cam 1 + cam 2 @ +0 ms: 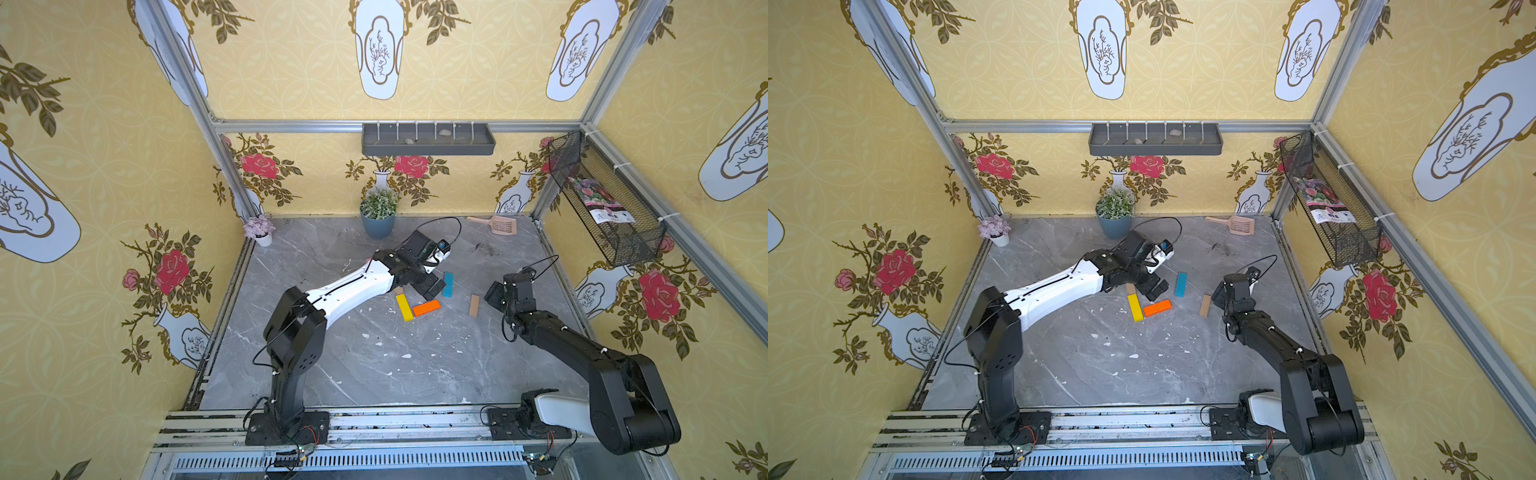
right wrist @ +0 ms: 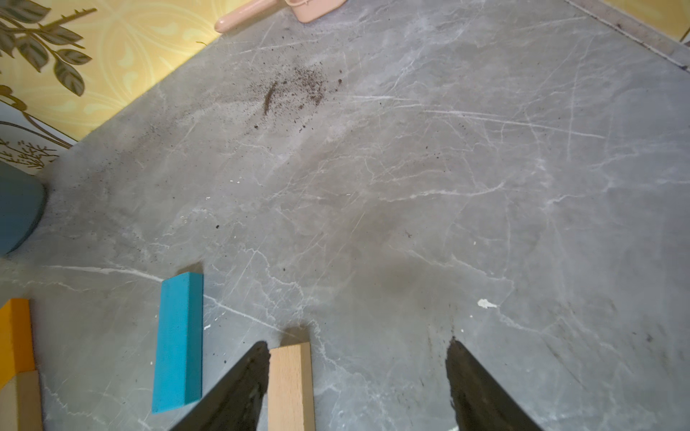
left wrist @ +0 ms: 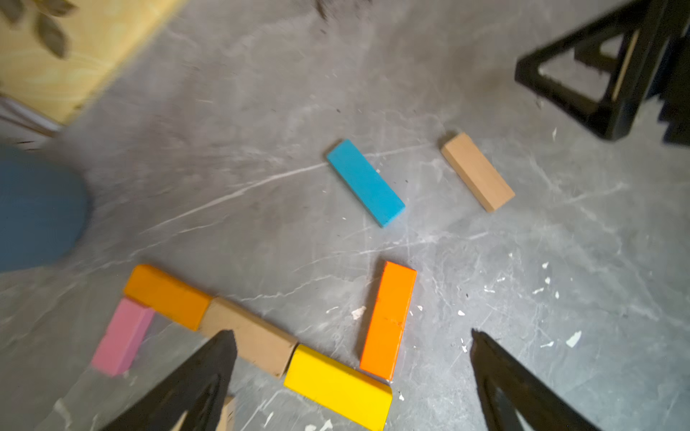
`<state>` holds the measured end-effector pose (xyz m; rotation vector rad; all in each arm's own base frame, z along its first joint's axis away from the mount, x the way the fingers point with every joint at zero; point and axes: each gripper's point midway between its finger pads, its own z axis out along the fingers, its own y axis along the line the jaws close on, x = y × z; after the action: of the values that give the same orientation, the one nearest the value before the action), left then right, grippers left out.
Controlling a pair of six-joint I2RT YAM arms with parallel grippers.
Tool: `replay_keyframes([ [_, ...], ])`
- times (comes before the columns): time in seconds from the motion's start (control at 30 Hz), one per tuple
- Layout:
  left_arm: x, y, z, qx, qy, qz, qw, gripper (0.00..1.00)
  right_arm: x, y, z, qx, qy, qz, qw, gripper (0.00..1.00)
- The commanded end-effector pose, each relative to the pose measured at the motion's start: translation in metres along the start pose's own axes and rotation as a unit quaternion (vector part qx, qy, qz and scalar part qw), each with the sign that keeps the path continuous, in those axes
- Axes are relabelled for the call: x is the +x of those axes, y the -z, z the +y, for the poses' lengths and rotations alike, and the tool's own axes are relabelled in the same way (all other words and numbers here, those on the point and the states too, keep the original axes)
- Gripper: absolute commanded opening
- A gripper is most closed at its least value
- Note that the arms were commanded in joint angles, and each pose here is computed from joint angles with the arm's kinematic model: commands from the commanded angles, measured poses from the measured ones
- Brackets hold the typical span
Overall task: Assemble a giraffe with building blocks
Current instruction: Assemble the building block at the center of the board.
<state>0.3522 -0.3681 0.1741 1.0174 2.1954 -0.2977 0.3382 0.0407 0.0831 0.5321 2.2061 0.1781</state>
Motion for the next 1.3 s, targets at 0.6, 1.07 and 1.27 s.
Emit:
replay_keyframes([
  [0.6,0.176,0.066,0.149,-0.279,0.422,-0.115,0.855,0.99,0.088,0.031,0.152,-0.302,0.07,0.206,0.928,0.79],
  [1.07,0.165,0.022,0.114,-0.155,0.449,-0.087,0.875,0.99,0.122,0.01,0.15,-0.294,0.069,0.262,0.916,0.8],
  [1.27,0.165,0.018,0.113,-0.153,0.438,-0.083,0.882,0.99,0.127,0.001,0.153,-0.296,0.074,0.271,0.913,0.79],
])
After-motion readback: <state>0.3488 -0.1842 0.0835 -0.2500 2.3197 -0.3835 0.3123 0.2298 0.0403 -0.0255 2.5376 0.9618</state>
